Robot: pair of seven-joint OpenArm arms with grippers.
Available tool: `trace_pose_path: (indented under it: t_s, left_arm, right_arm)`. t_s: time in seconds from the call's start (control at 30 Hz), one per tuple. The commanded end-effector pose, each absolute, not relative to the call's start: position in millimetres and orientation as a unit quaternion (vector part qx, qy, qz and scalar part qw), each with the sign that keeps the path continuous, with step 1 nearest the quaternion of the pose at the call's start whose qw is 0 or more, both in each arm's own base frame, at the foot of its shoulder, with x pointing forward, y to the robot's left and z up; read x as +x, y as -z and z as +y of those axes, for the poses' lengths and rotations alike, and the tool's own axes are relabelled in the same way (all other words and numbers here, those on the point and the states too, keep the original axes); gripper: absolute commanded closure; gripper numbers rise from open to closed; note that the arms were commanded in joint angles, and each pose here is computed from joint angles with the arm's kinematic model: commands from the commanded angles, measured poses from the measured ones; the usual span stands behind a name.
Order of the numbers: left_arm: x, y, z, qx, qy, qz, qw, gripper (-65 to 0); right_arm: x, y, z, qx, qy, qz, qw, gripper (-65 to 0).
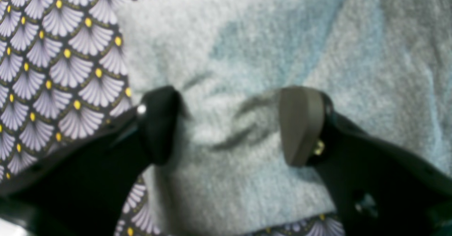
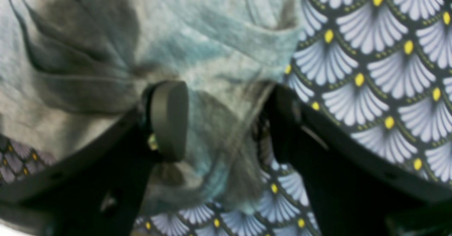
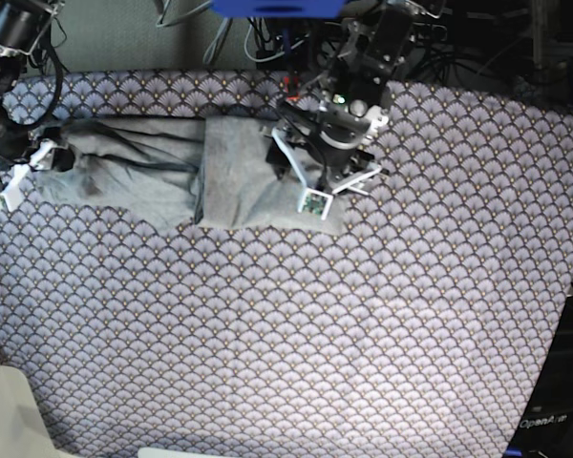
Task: Fold the T-shirt properly
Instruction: 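Lay the folded end onto the strip and open the left gripper, then lift the strip end with the right gripper and fold it onto the stack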
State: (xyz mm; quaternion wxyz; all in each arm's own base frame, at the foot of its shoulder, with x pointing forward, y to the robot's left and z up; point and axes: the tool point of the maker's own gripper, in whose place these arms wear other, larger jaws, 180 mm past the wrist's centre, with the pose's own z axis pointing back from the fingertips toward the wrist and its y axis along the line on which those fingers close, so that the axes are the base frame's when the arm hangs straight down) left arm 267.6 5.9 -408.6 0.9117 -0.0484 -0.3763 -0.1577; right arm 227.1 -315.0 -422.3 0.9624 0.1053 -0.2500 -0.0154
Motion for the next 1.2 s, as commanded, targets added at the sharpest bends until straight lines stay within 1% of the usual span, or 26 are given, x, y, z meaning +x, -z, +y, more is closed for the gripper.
trace_pose_path:
  t_s: [0.0, 0.17, 0.23, 0.3, 0.37, 0.47, 0.5, 0.63, 0.73, 0.87, 1.07, 1.17]
  left_arm:
    - [275.7, 396.2, 2.4, -0.053, 0.154, -0.397, 0.903, -44.5]
    - [280.4, 384.2, 0.5, -0.057, 0.151, -0.412, 0.897, -44.5]
    - [283.5, 373.4, 0.0, -0.060, 0.148, -0.425, 0.891, -44.5]
    - [287.0, 362.0, 0.0, -0.062, 0.145, -0.439, 0.885, -44.5]
    - [289.2, 354.0, 0.5, -0.063, 0.142, -0.448, 0.880, -44.5]
    - [295.2, 346.5, 16.2, -0.052, 0.120, -0.458, 0.879, -44.5]
    - [296.7, 345.5, 23.3, -0.047, 0.112, -0.460, 0.880, -44.5]
    - [295.2, 353.2, 59.2, -0.016, 0.077, -0.451, 0.889, -44.5]
    - [289.6, 356.0, 88.5, 0.008, 0.047, -0.447, 0.893, -44.5]
    - [281.1, 364.3, 117.9, 0.034, 0.018, -0.434, 0.900, -44.5]
    - [270.1, 372.2, 144.1, 0.057, -0.007, -0.420, 0.906, -44.5]
    - [264.4, 375.5, 154.9, 0.067, -0.017, -0.413, 0.908, -44.5]
  right_arm:
    - [231.0, 417.6, -316.2, 0.106, 0.016, -0.257, 0.960, -36.9]
    - [230.6, 421.7, -307.7, 0.116, 0.020, -0.257, 0.959, -36.5]
    - [231.9, 420.9, -307.7, 0.116, 0.020, -0.259, 0.959, -34.8]
    - [232.8, 420.2, -307.7, 0.115, 0.019, -0.260, 0.959, -28.6]
    - [232.6, 420.1, -308.3, 0.115, 0.019, -0.259, 0.959, -19.7]
    - [231.4, 420.4, -308.8, 0.114, 0.018, -0.255, 0.960, -4.0]
    - [231.4, 420.2, -309.4, 0.113, 0.018, -0.255, 0.960, 0.0]
    - [233.0, 413.9, -312.0, 0.104, 0.010, -0.262, 0.959, 0.0]
    - [242.3, 391.8, -313.4, 0.081, -0.018, -0.284, 0.955, 0.0]
    - [249.3, 362.6, -309.6, 0.047, -0.058, -0.295, 0.953, 0.0]
    - [253.4, 329.0, -283.6, 0.018, -0.100, -0.312, 0.945, 0.0]
    - [251.4, 317.2, -260.4, 0.016, -0.115, -0.320, 0.940, 0.0]
